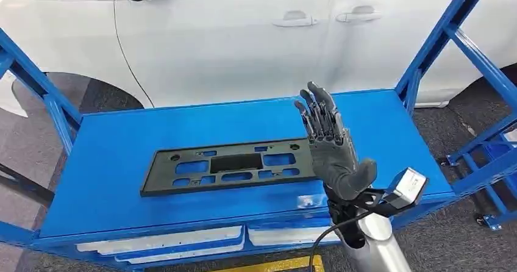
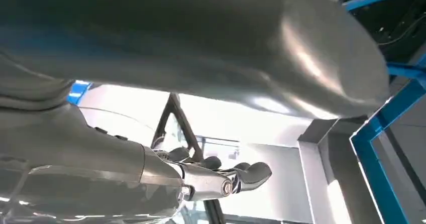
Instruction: Take the parts from the cabinet and place them on the table.
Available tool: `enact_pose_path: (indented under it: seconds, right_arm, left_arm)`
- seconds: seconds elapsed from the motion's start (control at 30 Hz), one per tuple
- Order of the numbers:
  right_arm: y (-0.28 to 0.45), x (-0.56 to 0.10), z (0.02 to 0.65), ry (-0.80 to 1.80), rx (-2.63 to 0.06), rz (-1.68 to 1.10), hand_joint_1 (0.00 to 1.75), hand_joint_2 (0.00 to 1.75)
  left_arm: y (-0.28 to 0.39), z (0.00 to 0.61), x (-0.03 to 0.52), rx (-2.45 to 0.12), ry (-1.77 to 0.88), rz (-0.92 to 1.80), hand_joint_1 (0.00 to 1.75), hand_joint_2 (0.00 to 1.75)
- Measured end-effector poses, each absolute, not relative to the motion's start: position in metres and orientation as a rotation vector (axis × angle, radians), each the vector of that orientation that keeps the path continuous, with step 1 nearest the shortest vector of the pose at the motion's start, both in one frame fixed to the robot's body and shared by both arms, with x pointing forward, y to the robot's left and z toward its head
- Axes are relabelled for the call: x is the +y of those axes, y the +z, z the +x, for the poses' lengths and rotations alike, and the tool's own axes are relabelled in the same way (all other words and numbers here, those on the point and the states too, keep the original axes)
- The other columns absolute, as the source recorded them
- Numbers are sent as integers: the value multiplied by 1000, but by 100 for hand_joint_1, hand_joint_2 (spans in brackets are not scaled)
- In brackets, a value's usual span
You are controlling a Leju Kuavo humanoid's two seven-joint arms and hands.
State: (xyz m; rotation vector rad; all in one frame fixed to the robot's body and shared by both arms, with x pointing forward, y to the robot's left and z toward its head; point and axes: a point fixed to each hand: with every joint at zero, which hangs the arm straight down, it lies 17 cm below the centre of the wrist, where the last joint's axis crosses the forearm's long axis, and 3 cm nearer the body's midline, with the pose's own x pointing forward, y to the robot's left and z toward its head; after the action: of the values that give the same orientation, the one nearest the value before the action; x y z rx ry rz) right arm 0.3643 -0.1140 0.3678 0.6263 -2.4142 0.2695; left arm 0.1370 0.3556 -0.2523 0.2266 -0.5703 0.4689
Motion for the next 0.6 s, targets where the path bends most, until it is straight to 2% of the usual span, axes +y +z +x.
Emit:
enact_pose_path:
  seconds: [0.2,0.23,0.4,0.5,0.6]
  right_arm:
    - [364,-106,369,347,-2414,506,0,0]
    - [360,-102,369,379,-2400,504,0,175]
    - [340,-76,374,598,-2391,347,0,175]
    - [323,-64,380,827,-2468,-160,0,175]
    - [315,-45,370,995,-2536,-504,0,175]
  left_arm:
    - [-252,139,355,-574,465,224,0,0]
    - [-252,139,354,-573,463,221,0,0]
    - [-253,139,350,-558,469,215,0,0]
    - [-264,122,342,-442,459,227,0,0]
    - [-273,97,336,-313,460,247,0,0]
